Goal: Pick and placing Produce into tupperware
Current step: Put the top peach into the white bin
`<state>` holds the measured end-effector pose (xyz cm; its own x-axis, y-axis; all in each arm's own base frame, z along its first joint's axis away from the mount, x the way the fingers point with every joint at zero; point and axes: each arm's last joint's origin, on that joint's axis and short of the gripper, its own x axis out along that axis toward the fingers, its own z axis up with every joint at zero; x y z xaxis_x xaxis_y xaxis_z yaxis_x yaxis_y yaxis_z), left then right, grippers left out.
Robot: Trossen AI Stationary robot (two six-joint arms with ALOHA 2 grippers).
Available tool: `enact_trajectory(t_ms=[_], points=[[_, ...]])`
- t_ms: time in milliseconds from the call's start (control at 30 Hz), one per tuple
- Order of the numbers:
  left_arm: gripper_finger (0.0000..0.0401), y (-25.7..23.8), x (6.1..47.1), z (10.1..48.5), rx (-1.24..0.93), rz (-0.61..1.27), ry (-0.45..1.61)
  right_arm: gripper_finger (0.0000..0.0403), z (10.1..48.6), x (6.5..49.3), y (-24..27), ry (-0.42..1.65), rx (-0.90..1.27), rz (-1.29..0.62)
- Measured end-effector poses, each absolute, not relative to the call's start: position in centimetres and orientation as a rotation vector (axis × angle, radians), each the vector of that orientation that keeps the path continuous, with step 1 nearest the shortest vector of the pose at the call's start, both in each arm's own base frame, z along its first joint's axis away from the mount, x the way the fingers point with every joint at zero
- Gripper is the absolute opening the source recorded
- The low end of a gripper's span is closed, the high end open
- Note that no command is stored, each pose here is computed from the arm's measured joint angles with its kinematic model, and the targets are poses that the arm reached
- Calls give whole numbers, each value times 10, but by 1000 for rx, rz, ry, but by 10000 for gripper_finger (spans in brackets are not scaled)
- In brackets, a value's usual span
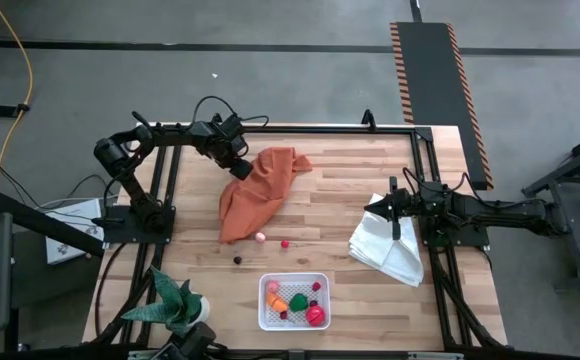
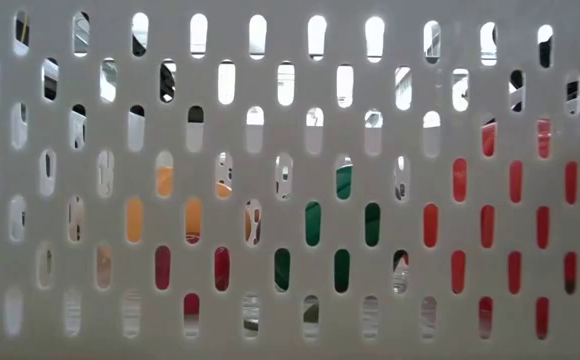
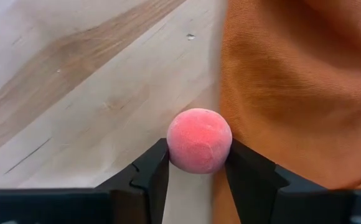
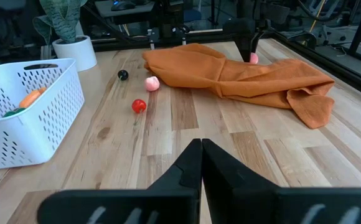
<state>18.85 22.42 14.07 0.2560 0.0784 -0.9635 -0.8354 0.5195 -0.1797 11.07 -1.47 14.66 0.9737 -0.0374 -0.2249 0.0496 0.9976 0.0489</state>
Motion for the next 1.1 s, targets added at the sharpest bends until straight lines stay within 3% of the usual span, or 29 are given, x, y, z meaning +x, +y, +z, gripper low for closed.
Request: enact_trajectory(t_ms=[1100], points=[[133, 215, 177, 175, -805, 742, 1126, 0, 147, 111, -15, 226, 54, -44]])
